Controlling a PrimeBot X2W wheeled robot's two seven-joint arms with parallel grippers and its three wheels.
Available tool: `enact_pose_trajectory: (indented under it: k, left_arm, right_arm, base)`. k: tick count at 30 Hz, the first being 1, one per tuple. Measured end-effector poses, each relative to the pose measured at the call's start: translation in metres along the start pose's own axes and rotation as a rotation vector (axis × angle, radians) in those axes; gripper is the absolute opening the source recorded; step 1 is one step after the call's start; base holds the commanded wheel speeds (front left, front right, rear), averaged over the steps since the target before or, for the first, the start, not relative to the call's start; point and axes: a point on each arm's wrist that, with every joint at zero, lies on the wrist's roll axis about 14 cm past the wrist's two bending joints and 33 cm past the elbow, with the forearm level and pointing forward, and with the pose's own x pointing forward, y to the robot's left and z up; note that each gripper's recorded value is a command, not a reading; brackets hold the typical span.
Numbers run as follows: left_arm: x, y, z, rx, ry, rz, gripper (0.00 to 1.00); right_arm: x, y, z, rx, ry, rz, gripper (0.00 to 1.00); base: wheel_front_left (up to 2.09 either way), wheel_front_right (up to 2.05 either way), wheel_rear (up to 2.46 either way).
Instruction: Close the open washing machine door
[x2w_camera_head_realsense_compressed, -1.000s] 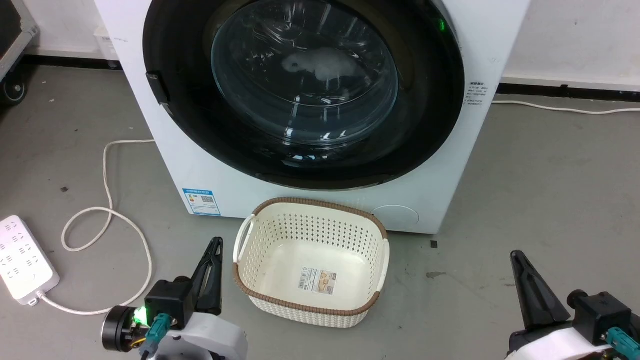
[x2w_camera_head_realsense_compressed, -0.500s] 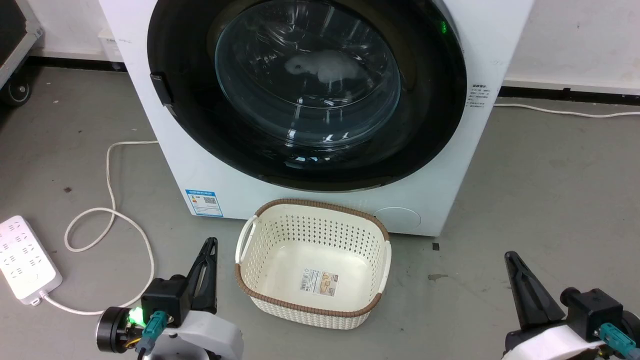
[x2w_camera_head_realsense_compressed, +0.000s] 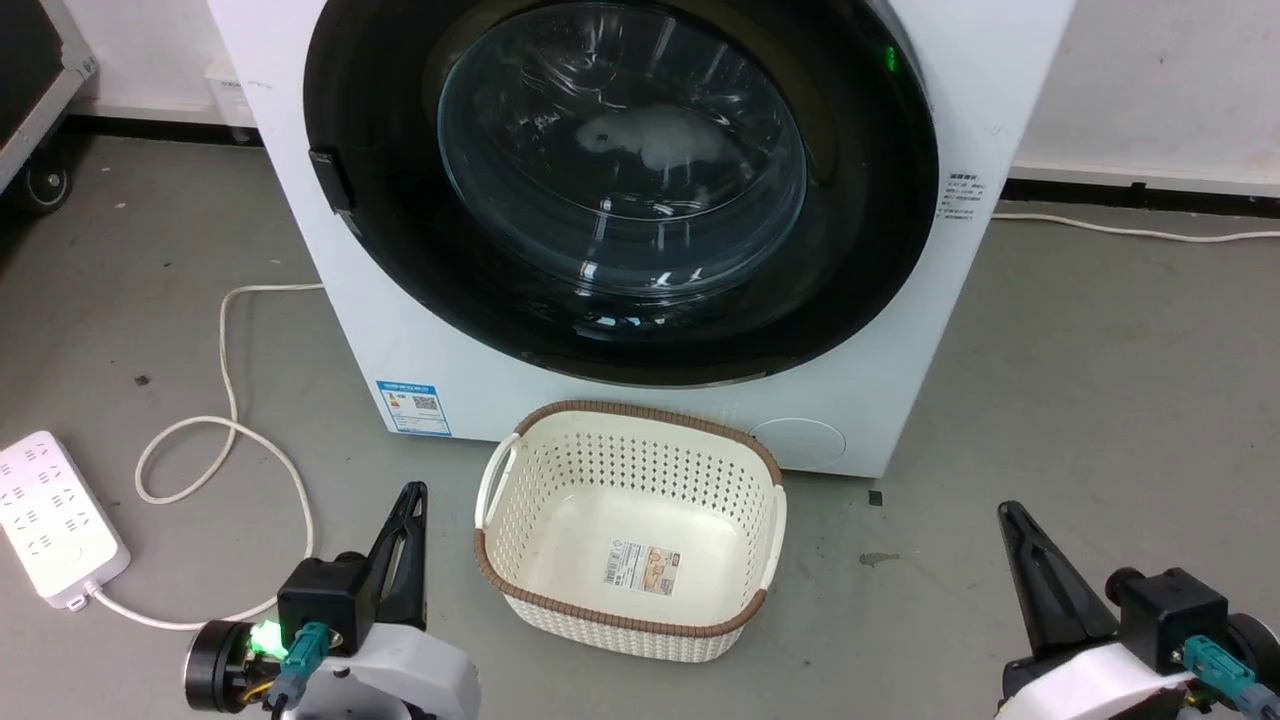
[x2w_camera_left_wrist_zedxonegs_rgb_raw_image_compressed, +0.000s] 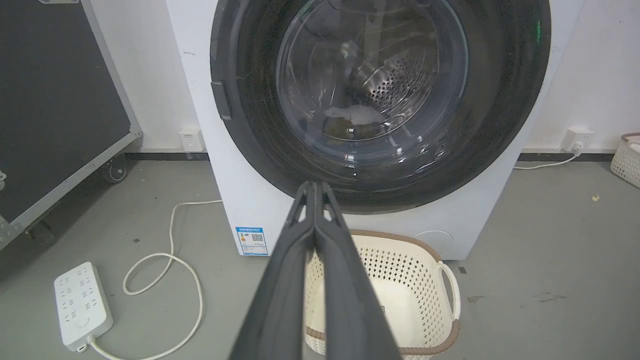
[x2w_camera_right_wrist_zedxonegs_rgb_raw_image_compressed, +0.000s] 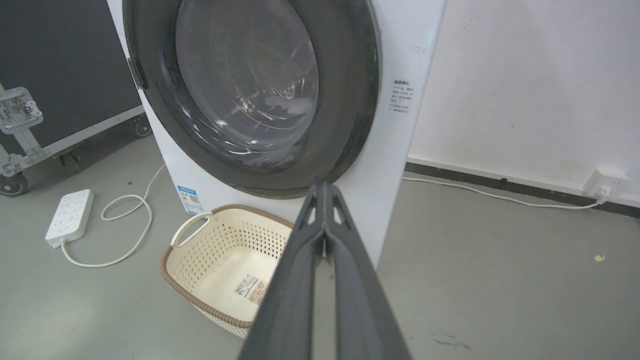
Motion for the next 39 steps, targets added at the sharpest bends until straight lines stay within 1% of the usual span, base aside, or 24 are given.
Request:
enact_pose_trajectory:
  k: [39]
  left_arm:
    - [-0.006,0.020,0.005,0.031,0.034,0.065,0.00]
  right_arm:
    - [0.007,0.015,0.000,-0.030,0.046,0.047,0.00]
  base:
    - [0.00,0.00,0.00]
